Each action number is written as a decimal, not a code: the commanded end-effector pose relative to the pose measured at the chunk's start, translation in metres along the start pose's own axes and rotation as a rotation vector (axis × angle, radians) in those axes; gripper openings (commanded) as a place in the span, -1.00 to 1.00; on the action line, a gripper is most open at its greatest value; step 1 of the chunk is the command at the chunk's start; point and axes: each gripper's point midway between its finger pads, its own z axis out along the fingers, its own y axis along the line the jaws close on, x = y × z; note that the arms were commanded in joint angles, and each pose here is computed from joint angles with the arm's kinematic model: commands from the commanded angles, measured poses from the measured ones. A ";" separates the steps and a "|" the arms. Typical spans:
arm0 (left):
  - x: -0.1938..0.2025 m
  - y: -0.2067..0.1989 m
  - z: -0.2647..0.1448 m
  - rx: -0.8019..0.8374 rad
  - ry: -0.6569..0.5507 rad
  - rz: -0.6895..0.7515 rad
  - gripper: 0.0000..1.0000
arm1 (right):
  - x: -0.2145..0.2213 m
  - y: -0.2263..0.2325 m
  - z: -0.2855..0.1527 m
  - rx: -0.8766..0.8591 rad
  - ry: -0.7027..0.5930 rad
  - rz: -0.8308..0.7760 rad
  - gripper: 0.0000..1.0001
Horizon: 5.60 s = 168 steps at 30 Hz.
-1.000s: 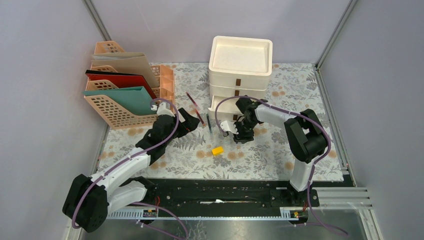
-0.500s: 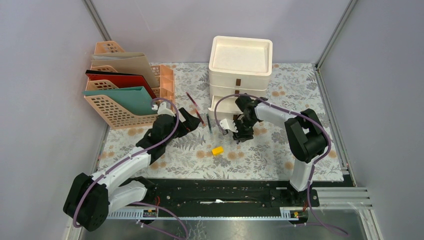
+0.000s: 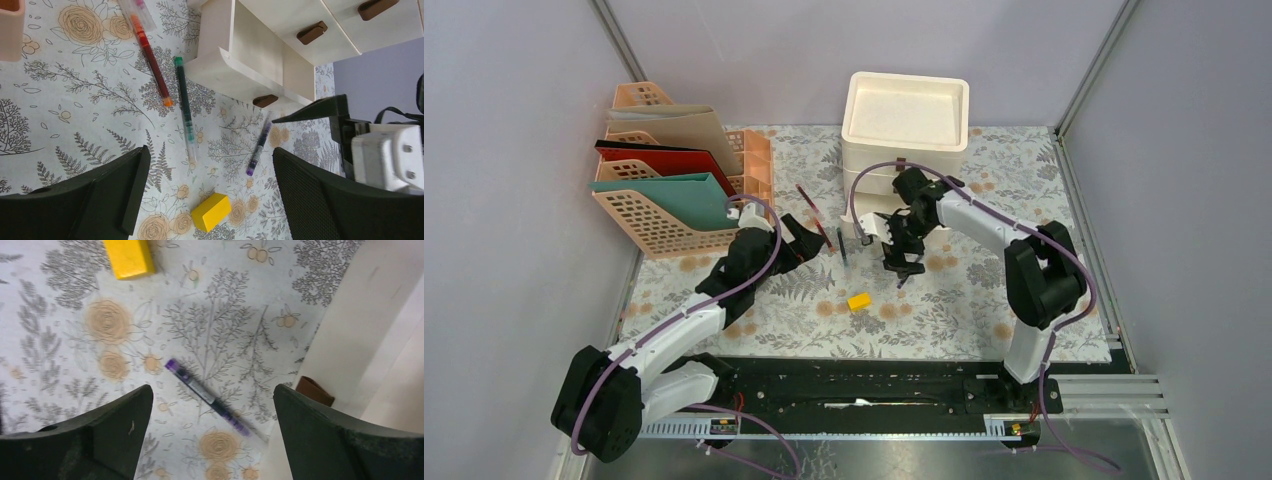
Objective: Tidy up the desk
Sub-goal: Pick up the stationery from the center of the board, then place the stationery in the drawer.
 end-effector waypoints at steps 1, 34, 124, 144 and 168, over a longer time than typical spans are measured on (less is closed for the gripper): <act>-0.011 -0.011 -0.001 0.047 -0.040 -0.012 0.95 | -0.028 0.029 -0.023 -0.055 -0.089 0.069 0.93; -0.005 -0.004 -0.001 0.043 -0.022 -0.036 0.96 | 0.059 -0.006 0.031 -0.074 0.239 -0.207 0.18; 0.016 0.009 0.084 -0.297 0.198 0.027 0.46 | -0.076 -0.026 -0.092 0.242 -0.330 0.439 0.25; 0.002 0.052 0.127 -0.578 0.220 0.127 0.20 | -0.040 -0.005 -0.106 0.245 -0.440 0.578 0.30; 0.017 0.099 0.123 -0.776 0.346 0.277 -0.50 | -0.033 -0.002 -0.103 0.241 -0.433 0.598 0.30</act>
